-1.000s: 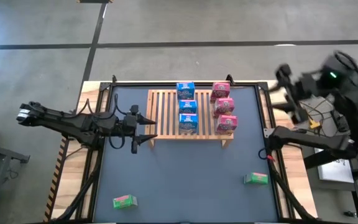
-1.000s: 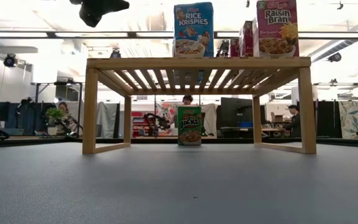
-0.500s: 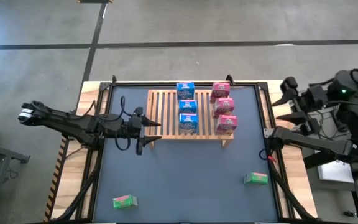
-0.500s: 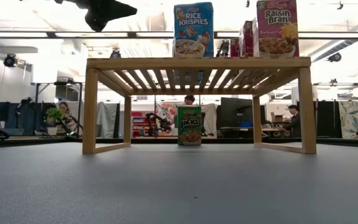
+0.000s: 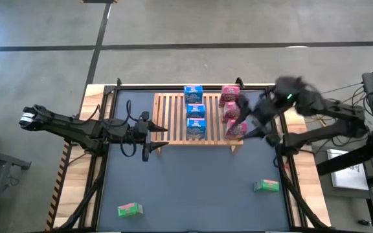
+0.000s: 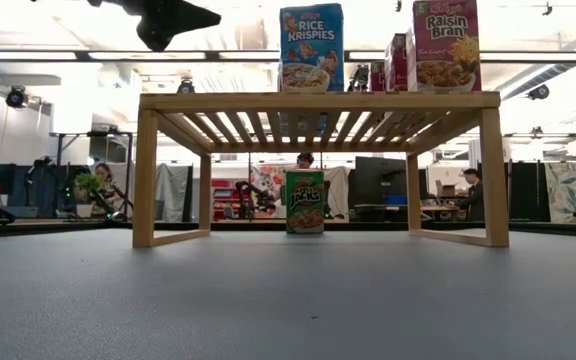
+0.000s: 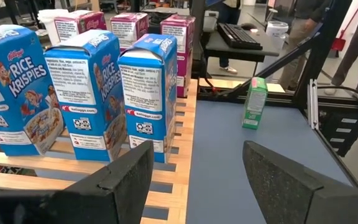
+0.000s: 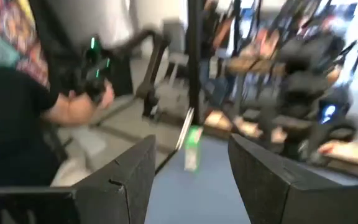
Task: Stack cereal on shelf
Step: Put the bottom right green cereal box on the shelf
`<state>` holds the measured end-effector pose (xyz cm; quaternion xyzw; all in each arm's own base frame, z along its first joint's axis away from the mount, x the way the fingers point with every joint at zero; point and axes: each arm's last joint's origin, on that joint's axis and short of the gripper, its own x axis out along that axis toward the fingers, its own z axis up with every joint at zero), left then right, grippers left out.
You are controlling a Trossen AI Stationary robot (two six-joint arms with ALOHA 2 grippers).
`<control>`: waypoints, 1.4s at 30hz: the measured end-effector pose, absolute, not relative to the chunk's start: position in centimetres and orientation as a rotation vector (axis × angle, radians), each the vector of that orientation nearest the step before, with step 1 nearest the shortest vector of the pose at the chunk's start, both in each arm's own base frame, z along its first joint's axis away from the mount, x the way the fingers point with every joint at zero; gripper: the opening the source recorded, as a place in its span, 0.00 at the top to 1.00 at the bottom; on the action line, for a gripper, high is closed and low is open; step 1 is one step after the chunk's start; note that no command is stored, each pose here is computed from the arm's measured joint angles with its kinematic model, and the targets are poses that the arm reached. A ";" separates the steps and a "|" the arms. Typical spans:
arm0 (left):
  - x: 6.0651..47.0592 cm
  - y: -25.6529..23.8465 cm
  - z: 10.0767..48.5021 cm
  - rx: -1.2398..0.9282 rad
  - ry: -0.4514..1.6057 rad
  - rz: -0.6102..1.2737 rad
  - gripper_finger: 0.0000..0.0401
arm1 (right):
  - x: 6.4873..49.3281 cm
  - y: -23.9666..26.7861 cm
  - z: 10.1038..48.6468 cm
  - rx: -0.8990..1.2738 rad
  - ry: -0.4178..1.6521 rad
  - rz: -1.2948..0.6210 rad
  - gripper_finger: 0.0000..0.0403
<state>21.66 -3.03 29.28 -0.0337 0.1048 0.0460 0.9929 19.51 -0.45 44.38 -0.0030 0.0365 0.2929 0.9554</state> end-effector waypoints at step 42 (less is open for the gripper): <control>21.5 -3.0 28.4 -0.051 0.283 0.093 0.42 | 14.6 19.9 32.6 0.137 1.429 -0.179 0.42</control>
